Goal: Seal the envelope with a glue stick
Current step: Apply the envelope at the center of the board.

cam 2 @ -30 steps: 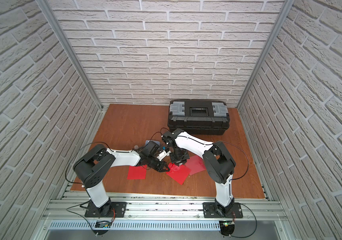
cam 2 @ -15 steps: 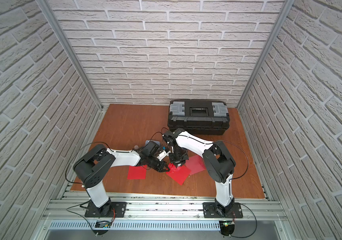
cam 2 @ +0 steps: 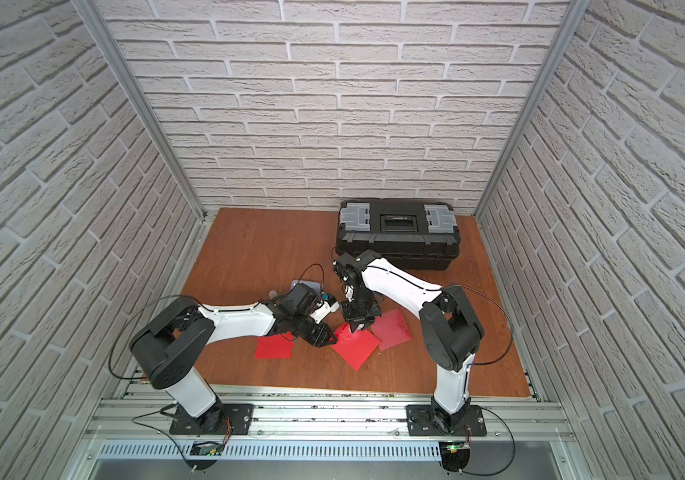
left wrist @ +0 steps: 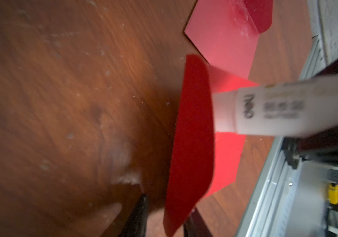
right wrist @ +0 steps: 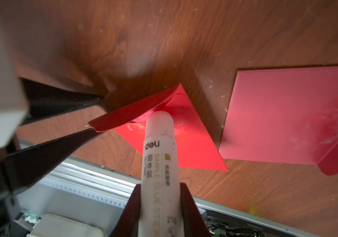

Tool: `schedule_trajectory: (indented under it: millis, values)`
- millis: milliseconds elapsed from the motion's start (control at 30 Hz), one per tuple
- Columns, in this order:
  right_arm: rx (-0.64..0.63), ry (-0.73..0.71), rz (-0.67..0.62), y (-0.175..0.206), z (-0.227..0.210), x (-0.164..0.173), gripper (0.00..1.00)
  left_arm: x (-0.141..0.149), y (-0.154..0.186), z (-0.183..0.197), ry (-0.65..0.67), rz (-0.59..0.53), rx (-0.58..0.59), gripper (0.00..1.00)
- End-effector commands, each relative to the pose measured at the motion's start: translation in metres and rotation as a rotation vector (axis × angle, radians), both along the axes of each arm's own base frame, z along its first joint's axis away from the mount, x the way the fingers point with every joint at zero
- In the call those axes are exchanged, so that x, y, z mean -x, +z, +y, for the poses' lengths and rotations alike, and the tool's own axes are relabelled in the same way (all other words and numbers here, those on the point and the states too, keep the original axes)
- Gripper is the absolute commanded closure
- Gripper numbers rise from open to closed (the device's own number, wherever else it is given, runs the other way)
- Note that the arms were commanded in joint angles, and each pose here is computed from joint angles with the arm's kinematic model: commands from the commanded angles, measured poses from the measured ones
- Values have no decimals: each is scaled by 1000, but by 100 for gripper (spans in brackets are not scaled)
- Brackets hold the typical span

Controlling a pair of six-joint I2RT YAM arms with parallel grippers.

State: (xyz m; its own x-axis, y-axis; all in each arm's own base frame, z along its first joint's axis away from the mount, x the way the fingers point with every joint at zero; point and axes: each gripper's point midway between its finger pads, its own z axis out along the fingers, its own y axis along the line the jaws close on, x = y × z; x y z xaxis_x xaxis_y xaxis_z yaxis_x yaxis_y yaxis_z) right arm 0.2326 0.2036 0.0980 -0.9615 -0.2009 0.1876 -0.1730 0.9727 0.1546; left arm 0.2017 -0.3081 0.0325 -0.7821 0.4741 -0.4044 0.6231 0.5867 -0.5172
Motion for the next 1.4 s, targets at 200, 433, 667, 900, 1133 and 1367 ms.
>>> schedule_trajectory:
  millis: [200, 433, 667, 900, 1133, 1367]
  values:
    - [-133, -21, 5, 38, -6, 13, 98, -13, 29, 8, -40, -208, 4, 51]
    - [-270, -59, 25, 39, 17, 15, 98, -9, 62, -6, -104, -356, 79, 49]
    - [-342, -70, 32, 46, 27, 17, 98, -4, 94, -26, -184, -495, 205, 41]
    - [-400, -73, 42, 52, 35, 20, 97, -8, 99, -37, -234, -547, 225, 38]
    - [-425, -79, 40, 54, 39, 20, 97, 2, 106, -54, -320, -544, 291, 46]
    - [-389, -108, -34, 51, 36, 10, 97, 2, 104, -61, -318, -529, 294, 81]
